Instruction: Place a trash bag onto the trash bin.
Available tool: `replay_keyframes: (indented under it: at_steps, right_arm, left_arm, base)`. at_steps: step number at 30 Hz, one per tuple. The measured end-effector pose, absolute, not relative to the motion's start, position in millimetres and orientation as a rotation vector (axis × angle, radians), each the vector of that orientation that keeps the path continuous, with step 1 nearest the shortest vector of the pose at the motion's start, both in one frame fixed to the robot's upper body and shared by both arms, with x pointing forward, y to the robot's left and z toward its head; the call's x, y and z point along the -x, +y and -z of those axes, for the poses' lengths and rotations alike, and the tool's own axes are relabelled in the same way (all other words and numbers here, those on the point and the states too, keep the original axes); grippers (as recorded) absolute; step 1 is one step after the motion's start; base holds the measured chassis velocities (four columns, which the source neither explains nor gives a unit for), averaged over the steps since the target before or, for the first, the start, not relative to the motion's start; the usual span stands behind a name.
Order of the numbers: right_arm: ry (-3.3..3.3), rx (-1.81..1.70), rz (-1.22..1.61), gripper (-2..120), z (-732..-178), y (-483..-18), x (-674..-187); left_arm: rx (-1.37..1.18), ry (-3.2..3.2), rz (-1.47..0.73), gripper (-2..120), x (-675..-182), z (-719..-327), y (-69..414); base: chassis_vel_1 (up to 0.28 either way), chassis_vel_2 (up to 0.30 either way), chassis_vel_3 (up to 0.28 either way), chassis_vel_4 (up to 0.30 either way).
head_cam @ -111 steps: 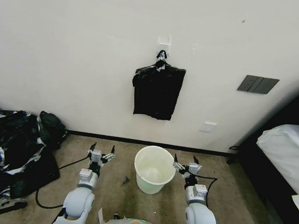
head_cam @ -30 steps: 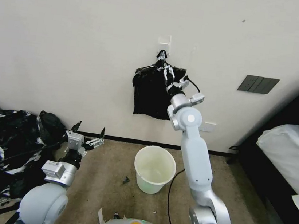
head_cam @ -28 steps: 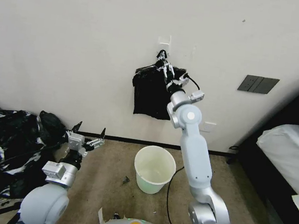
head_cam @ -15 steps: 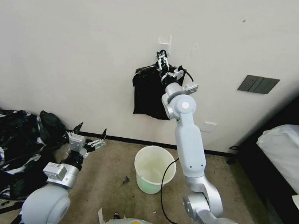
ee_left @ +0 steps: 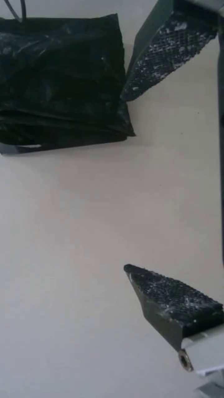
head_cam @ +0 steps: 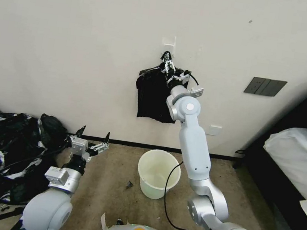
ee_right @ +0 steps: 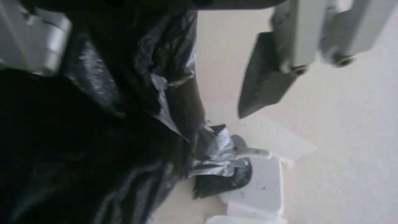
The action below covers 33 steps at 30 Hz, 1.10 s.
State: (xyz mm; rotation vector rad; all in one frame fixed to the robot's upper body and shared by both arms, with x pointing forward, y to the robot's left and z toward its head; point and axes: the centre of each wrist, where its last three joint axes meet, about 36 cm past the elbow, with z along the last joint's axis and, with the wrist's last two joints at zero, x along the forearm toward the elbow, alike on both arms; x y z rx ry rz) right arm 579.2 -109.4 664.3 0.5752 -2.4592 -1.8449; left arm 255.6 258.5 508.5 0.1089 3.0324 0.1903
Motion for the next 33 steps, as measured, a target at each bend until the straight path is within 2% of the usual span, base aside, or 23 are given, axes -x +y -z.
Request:
replay_keyframes:
  at_steps: [2,4,5,8,9,12,13,15,17,20,33]
  right_arm:
    - [-2.455,-0.573,1.849,65,-664,-109,-579]
    - [-2.428,-0.571,1.883,54,-664,-108,-579]
    - [-2.428,-0.571,1.883,54,-664,-108,-579]
    - [-2.392,-0.566,1.93,38,-663,-104,-577]
    - [-2.392,-0.566,1.93,38,-663,-104,-577]
    - [-2.368,-0.559,1.947,28,-663,-102,-576]
    - [-2.364,-0.558,1.946,19,-662,-101,-576]
    - [-2.363,-0.558,1.945,16,-662,-100,-575]
    - [-2.357,-0.553,1.943,6,-659,-98,-575]
    - [-2.355,-0.552,1.939,0,-657,-98,-573]
    - [-2.355,-0.566,1.919,0,-648,-100,-560]
  left_arm:
    - [-0.109,3.032,-0.19,100,-256,-509,259]
    - [-0.111,3.033,-0.19,100,-256,-508,258]
    - [-0.111,3.033,-0.19,100,-256,-508,258]
    - [-0.114,3.033,-0.185,100,-256,-508,258]
    - [-0.114,3.033,-0.185,100,-256,-508,258]
    - [-0.118,3.033,-0.183,100,-256,-507,258]
    - [-0.119,3.033,-0.181,100,-256,-507,257]
    - [-0.119,3.032,-0.18,100,-256,-507,257]
    - [-0.118,3.031,-0.175,100,-256,-507,257]
    - [-0.115,3.024,-0.17,100,-256,-507,257]
    - [-0.106,3.013,-0.159,100,-257,-506,257]
  base:
    - [0.0,0.0,0.0,0.0]
    - [0.0,0.0,0.0,0.0]
    - [0.0,0.0,0.0,0.0]
    - [0.0,0.0,0.0,0.0]
    - [0.0,0.0,0.0,0.0]
    - [0.0,0.0,0.0,0.0]
    - [0.0,0.0,0.0,0.0]
    - [0.0,0.0,0.0,0.0]
    - [0.0,0.0,0.0,0.0]
    - [0.0,0.0,0.0,0.0]
    - [0.0,0.0,0.0,0.0]
